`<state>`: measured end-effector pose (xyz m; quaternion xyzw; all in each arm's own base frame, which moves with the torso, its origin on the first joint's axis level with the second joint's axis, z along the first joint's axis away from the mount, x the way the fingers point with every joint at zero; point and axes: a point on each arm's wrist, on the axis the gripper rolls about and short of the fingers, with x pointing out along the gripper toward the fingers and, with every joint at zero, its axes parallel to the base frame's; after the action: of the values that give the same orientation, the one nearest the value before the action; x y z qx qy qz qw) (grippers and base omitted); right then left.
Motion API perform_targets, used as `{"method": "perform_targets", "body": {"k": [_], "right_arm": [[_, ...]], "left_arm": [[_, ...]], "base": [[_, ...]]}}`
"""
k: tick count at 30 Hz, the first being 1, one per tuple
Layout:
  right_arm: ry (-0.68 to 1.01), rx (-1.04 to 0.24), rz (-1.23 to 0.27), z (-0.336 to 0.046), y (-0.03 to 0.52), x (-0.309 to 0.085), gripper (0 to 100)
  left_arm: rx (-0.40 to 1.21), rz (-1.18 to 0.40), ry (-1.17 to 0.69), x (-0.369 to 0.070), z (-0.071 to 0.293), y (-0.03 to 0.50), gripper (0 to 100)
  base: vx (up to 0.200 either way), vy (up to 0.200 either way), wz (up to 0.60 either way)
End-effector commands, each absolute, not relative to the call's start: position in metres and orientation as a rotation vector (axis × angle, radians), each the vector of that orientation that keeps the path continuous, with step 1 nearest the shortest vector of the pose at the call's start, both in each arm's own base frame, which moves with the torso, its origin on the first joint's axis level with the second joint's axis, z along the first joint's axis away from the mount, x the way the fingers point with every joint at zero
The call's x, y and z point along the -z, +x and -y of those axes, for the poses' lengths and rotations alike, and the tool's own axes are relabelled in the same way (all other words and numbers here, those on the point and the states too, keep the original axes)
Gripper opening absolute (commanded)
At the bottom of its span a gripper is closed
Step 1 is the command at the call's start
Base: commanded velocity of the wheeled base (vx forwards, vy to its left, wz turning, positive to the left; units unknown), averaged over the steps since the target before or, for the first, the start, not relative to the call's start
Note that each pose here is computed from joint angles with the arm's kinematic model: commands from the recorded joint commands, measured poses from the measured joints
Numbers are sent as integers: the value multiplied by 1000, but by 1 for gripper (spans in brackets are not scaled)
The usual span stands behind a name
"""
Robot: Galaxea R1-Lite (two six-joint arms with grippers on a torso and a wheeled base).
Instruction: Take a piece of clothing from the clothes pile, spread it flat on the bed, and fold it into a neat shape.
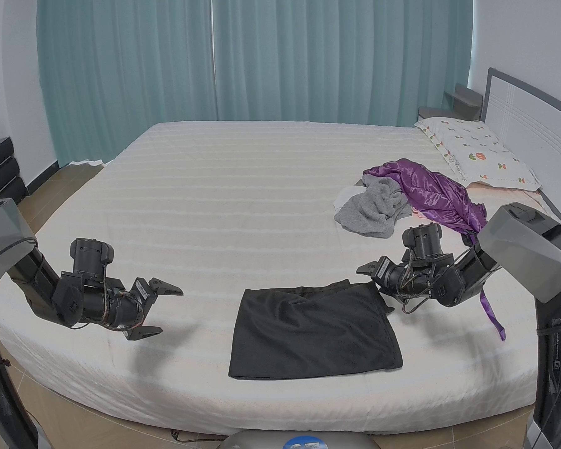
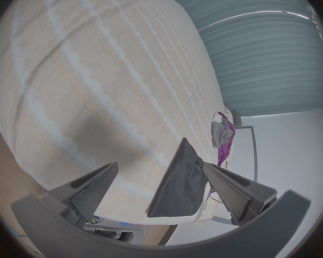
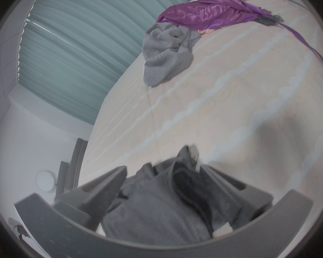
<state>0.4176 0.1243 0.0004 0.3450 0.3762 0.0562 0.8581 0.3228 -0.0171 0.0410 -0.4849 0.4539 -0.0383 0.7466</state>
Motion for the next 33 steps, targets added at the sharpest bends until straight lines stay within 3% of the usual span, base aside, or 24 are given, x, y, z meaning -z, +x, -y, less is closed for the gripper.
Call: {"method": "perform_targets", "body": {"k": [1, 24, 33], "right_arm": [[705, -67, -780, -125, 428, 16, 0], [748, -19, -709, -94, 434, -7, 0], [745, -19, -723, -96, 430, -4, 0]], "left_arm": [[74, -993, -1050, -40, 20, 323, 100], [37, -910, -912, -38, 72, 358, 100], [90, -883, -828, -19, 129, 388, 100]], "base": [[0, 0, 0], [0, 0, 0], [0, 0, 0]]}}
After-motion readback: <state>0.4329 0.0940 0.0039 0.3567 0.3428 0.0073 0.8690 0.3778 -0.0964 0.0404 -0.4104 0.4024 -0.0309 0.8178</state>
